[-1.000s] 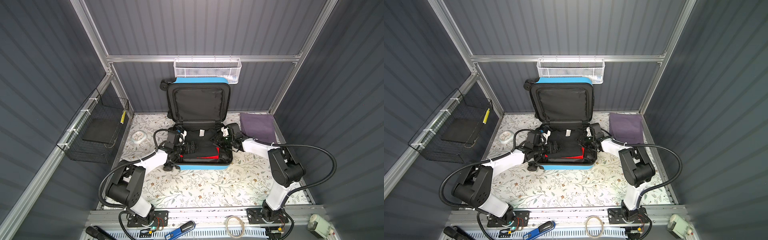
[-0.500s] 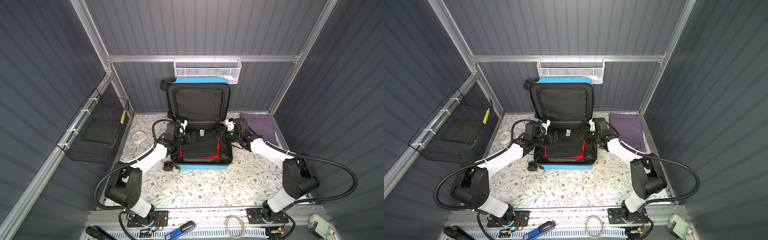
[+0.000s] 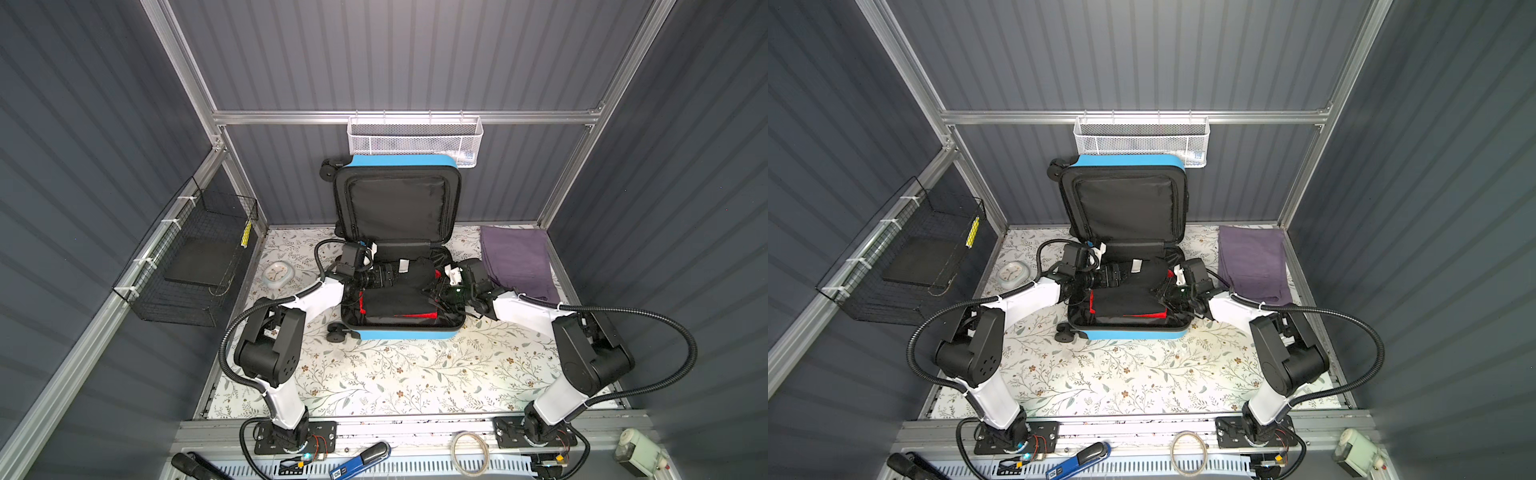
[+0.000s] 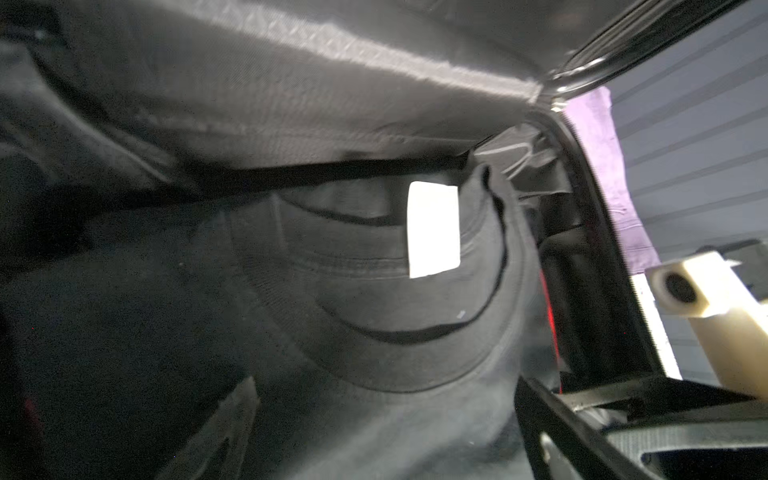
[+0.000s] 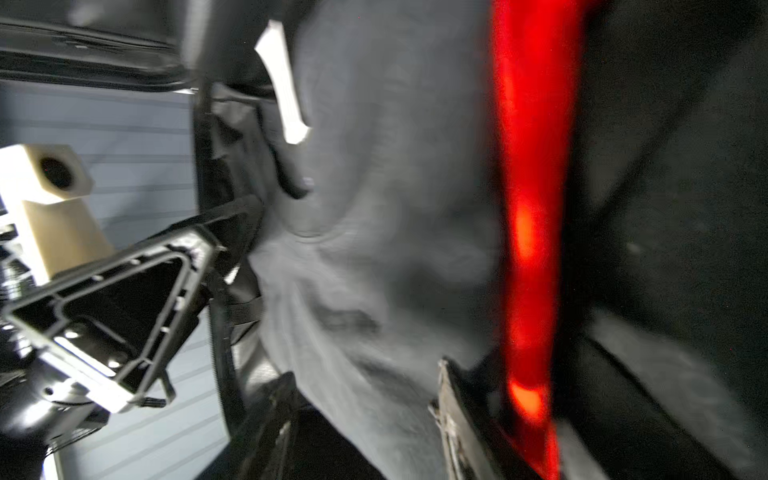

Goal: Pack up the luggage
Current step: 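Press the black T-shirt flat onto the red T-shirt with both grippers, then move the open right gripper to the purple trousers while the left stays put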

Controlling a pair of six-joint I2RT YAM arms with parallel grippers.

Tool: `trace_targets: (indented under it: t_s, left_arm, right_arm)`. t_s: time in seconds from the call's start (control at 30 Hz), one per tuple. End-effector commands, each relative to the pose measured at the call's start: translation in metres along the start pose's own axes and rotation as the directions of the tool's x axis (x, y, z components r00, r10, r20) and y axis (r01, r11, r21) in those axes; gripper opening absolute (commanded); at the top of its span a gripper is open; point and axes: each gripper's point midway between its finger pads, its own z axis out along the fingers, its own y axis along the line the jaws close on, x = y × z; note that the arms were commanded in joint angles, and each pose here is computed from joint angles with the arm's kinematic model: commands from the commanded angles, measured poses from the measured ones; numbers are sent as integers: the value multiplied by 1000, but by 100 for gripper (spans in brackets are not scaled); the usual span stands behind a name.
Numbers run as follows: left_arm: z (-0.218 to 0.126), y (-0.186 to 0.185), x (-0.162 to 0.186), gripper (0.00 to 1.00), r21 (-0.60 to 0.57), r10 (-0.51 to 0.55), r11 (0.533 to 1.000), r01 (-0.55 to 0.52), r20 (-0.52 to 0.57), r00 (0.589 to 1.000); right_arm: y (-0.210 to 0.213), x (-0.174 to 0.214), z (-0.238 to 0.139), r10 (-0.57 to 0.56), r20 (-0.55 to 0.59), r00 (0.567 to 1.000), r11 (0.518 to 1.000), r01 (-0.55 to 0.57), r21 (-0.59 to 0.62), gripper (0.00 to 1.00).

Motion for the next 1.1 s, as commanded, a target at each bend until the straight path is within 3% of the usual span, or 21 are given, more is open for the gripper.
trace_targets:
  t_s: [0.0,0.27,0.5,0.6,0.63,0.67,0.73,0.87,1.07]
  left_arm:
    - [0,1,-8,100,3,30,1000,-30,25,999]
    - [-32,-33,-44,100,51,87,995,-92,88,992]
    - [-60,-80,-47,100,118,135,981,-151,133,982]
    - [-65,-99,-38,100,121,165,976,-182,139,976]
    - [-65,-104,-34,100,119,170,975,-187,139,976]
    - [-64,-108,-29,100,118,170,975,-187,138,976]
    - [-62,-114,-22,100,121,167,975,-184,138,976]
    - [-54,-120,-12,100,136,160,975,-176,125,979]
    - [-45,-126,-5,100,154,168,971,-182,103,980]
  right_arm:
    - [11,-2,-3,-23,3,1000,999,23,-38,58]
    - [57,-32,-62,-107,107,988,988,118,-100,65]
    - [31,-54,-121,-118,224,967,993,114,31,77]
    - [-1,-64,-142,-69,289,955,995,43,95,89]
    - [-16,-68,-150,-37,320,947,992,-2,123,98]
    - [-31,-71,-157,-13,352,936,987,-44,152,99]
    - [-66,-81,-173,42,438,898,962,-154,223,99]
    - [-119,-88,-193,167,516,840,919,-322,226,99]
    - [-157,-95,-199,347,586,733,888,-457,46,90]
